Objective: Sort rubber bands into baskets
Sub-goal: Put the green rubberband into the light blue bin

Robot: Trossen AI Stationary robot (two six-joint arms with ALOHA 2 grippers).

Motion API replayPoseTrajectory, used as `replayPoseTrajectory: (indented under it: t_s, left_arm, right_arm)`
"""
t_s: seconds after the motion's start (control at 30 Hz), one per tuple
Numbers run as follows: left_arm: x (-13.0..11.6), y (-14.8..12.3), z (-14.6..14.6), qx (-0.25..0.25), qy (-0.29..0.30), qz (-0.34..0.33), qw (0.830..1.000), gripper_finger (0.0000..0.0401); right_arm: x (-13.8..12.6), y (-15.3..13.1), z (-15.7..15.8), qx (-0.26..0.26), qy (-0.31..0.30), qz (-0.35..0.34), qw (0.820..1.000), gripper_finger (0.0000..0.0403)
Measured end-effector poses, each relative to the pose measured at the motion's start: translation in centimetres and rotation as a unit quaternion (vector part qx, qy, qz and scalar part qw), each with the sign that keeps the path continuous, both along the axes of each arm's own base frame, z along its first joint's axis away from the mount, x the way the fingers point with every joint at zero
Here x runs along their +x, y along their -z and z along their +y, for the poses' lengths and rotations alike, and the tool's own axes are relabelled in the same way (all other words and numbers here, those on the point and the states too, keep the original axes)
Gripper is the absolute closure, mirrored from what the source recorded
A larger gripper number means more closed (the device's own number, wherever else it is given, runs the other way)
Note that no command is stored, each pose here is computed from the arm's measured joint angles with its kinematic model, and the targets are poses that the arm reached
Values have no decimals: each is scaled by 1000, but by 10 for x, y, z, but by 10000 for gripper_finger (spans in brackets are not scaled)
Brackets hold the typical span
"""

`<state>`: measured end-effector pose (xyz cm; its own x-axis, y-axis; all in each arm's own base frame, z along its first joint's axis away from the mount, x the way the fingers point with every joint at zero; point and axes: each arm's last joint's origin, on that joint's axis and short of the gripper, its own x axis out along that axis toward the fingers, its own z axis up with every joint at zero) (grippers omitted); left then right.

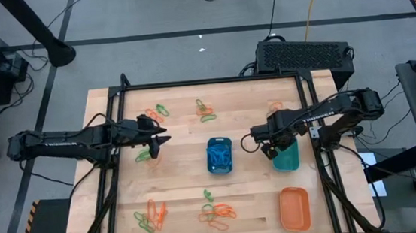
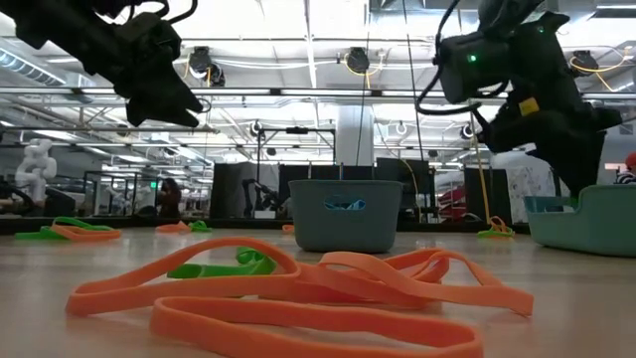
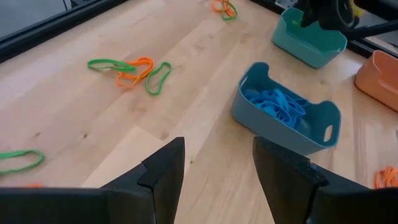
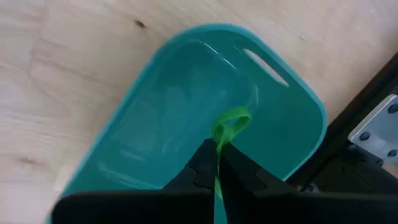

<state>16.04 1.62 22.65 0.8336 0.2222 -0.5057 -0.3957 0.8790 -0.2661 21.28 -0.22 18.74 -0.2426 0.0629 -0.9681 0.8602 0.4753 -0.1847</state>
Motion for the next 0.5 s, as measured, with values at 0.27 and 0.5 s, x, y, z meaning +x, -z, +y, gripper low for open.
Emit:
replayPoseTrajectory:
  t_s: [0.27,0.5]
  left_arm:
    - [0,0,4,-11,-16,-4,1000,205]
    - [0,0,4,-14,-18,-5,1000,205]
  right_arm:
    - [0,2,0,7,-29,-4,1000,345]
    - [-3,1,0,20,-35,11,999,301]
